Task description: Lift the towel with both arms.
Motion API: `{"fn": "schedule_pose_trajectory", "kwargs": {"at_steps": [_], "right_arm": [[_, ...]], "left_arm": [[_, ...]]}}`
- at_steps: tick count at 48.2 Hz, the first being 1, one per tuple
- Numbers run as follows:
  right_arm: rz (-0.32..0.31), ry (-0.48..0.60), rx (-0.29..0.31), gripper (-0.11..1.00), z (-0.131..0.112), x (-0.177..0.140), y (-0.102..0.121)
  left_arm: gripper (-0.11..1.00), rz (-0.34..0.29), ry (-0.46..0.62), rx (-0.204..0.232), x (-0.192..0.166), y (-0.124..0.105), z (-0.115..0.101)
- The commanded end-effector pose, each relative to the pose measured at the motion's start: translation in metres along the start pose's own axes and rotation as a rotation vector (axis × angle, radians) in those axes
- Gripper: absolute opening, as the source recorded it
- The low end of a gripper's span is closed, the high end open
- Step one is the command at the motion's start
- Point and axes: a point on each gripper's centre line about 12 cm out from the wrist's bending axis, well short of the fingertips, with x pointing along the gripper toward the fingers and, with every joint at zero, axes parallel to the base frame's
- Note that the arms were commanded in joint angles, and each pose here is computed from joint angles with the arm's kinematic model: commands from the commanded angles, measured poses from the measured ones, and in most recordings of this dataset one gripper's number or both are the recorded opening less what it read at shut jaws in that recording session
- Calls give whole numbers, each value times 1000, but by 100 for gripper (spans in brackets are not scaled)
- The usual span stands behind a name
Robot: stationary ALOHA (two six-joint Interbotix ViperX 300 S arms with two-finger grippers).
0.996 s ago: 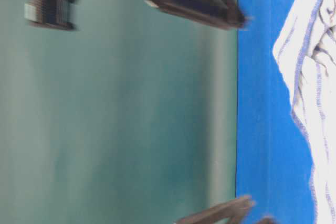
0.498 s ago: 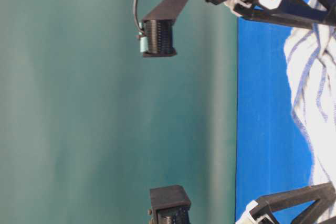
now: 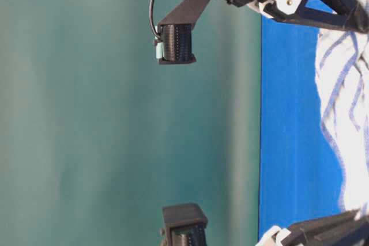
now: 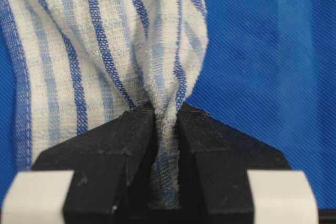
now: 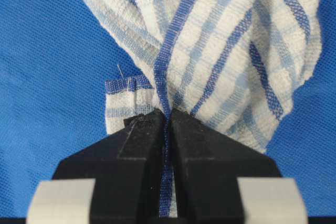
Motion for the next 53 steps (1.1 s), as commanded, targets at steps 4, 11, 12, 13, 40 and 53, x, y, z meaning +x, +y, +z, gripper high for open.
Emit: {"fn": "schedule_pose_trajectory", "kwargs": {"at_steps": [4,11,12,13,40,53], "right_arm": [[21,-105,5,5,29,-26,4],[14,-164,7,5,53,-56,5],[11,-176,10,5,60,-64,6],[9,-180,11,5,62,-67,5],[-90,-462,-113,5,173,-235,2],[-110,-572,-163,5,203,-288,4]], "left_arm": [[8,9,-88,-9,-21,5,33],[8,18,-156,-21,-51,9,62],[8,18,-167,-23,-56,9,67],[8,19,-178,-24,-61,10,71],[8,62,-417,-28,-185,24,182],[8,82,-472,29,-234,24,230]]}}
